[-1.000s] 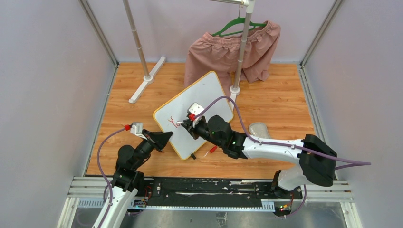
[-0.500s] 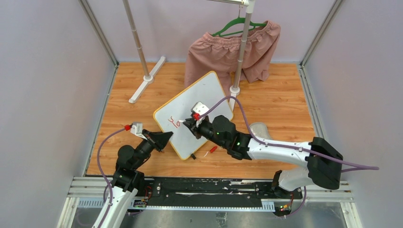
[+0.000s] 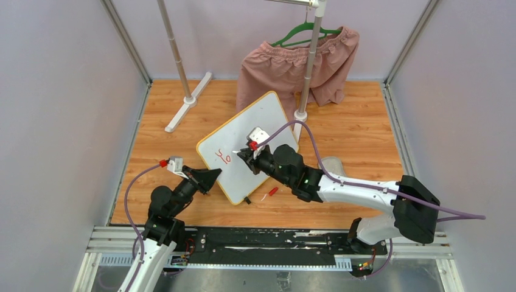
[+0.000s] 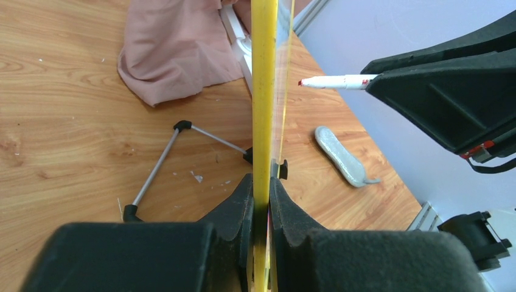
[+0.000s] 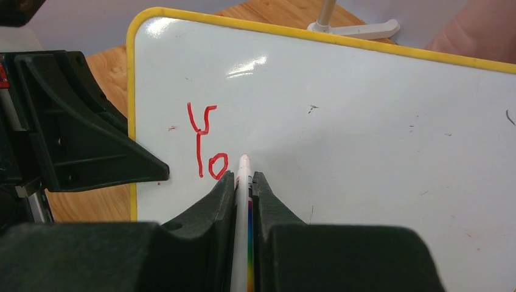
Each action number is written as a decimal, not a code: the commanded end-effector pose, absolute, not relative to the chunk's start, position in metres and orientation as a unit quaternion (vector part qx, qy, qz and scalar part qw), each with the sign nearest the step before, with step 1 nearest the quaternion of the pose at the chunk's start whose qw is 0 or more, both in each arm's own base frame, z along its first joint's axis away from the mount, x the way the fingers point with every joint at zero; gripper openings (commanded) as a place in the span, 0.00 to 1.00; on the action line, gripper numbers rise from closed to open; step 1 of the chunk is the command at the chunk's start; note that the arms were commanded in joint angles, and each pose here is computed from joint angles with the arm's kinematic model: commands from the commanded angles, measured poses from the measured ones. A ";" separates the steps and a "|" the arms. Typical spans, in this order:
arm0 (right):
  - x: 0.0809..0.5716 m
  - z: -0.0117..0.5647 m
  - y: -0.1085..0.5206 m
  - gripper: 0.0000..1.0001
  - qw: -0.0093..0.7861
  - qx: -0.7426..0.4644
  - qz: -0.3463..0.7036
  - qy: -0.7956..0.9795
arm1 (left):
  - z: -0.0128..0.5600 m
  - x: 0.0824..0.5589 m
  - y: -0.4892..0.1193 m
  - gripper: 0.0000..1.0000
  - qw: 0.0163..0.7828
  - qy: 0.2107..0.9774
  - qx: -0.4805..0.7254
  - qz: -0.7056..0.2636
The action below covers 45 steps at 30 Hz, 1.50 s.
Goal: Write a sentence on the whiteboard
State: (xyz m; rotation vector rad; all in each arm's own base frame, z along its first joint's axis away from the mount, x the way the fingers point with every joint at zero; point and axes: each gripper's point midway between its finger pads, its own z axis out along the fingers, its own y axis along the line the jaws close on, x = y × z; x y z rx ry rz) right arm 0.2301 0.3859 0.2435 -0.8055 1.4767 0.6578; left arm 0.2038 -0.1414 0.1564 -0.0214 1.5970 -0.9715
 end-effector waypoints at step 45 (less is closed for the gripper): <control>0.234 0.209 0.375 0.00 0.600 -0.347 0.264 0.671 | 0.125 0.203 -0.137 0.00 0.584 0.712 0.001 -0.390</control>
